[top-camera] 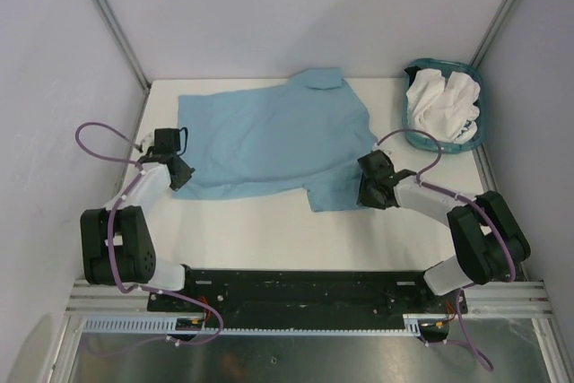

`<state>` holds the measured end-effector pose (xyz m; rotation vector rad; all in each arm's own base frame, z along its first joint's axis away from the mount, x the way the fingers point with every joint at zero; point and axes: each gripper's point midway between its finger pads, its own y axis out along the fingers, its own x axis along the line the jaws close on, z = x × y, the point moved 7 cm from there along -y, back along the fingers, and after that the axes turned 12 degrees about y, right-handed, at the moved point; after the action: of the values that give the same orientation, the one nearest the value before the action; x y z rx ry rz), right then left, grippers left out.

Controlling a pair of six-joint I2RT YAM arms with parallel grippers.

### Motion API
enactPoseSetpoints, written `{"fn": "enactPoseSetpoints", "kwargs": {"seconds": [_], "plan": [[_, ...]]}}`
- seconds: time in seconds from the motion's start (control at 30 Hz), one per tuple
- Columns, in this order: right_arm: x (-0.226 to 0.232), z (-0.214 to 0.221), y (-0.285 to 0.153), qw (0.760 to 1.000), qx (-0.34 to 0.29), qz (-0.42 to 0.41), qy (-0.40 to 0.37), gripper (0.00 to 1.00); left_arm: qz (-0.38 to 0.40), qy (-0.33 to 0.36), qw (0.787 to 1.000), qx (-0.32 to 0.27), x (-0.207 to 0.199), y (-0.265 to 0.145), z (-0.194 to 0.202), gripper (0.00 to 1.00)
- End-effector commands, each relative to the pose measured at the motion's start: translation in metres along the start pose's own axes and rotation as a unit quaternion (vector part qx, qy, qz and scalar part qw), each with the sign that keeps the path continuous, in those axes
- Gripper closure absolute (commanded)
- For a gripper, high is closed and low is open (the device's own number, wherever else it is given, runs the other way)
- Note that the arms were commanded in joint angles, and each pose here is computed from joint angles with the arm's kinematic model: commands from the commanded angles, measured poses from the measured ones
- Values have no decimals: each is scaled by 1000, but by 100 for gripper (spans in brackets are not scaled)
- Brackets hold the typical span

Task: Fold and stack the t-shirts
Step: Flatten out the tshirt

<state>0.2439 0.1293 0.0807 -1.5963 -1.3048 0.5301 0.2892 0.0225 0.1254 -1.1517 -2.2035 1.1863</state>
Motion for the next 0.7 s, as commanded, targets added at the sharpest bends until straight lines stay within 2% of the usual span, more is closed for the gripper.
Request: {"fn": "enactPoseSetpoints", "kwargs": {"seconds": [0.0,0.07,0.17,0.23,0.47,0.67], "plan": [[-2,4,-1,1000,-12,16,8,61,5,-14,1000,-18,2,-5,-4,100],[-3,6,0,1000,-10,17,8,66,5,-14,1000,-18,2,-5,-3,100],[-4,8,-4,1000,-8,17,8,90,4,-17,1000,-20,4,-7,-1,100],[-4,9,-15,1000,-9,13,5,98,4,-19,1000,-22,5,-8,0,100],[-7,20,-81,999,-11,-41,6,100,7,-38,998,-42,12,-20,4,100],[-10,45,-112,998,13,-62,0,100,-7,-70,997,-43,27,-27,22,100]]}}
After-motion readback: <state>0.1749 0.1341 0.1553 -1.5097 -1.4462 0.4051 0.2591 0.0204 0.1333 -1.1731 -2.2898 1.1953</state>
